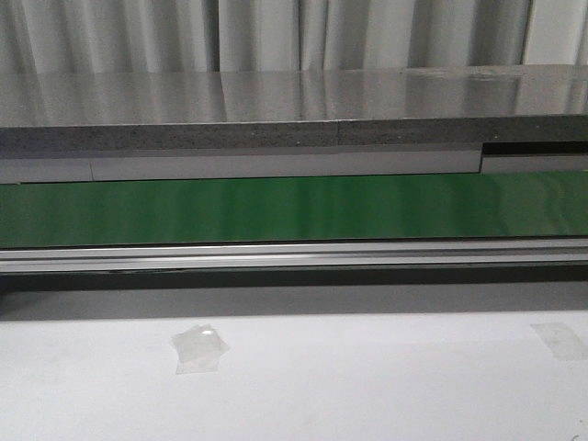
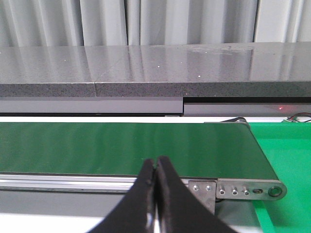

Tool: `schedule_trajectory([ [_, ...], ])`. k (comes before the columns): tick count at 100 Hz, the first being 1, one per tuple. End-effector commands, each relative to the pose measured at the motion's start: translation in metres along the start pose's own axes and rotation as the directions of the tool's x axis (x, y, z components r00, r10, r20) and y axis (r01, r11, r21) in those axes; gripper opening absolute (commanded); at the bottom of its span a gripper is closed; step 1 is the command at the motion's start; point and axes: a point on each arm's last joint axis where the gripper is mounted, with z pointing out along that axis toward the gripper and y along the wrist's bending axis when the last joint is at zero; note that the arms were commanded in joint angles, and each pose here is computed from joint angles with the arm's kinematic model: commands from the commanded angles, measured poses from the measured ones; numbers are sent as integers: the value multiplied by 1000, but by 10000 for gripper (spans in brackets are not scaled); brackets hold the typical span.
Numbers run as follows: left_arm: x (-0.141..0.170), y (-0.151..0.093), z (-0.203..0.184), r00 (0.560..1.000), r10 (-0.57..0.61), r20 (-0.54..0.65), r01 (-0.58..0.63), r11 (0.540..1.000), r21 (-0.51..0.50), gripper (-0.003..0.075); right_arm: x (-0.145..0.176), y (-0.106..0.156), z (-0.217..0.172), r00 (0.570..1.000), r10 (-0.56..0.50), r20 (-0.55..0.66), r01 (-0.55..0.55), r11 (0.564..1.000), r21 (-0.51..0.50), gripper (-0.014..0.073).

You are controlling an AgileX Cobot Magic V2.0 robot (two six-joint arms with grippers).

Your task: Move button from left to right

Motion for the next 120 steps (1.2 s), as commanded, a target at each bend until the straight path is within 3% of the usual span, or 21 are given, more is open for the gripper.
schedule_trajectory([
  [1,7,-1,-1,998,-12,63,11,1000,11,-20,-13,1,-2,994,-8,112,8,1000,-7,-68],
  [47,2,-1,-1,995,-25,98,24,1000,15,-20,-13,1,-2,994,-8,112,8,1000,-7,-68],
  [59,-8,-1,-3,992,-84,90,83,996,18,-20,-13,1,-2,994,-8,112,8,1000,-7,-68],
  [87,-51,-1,-1,994,-101,43,101,995,16,-20,-13,1,-2,994,-8,112,8,1000,-7,-68],
  [105,-88,-1,9,994,-100,-52,101,995,7,-20,-13,1,-2,994,-8,112,8,1000,-7,-68],
  [120,-117,0,23,969,-98,-225,98,995,-9,-20,-13,1,-2,994,-8,112,8,1000,-7,-68],
])
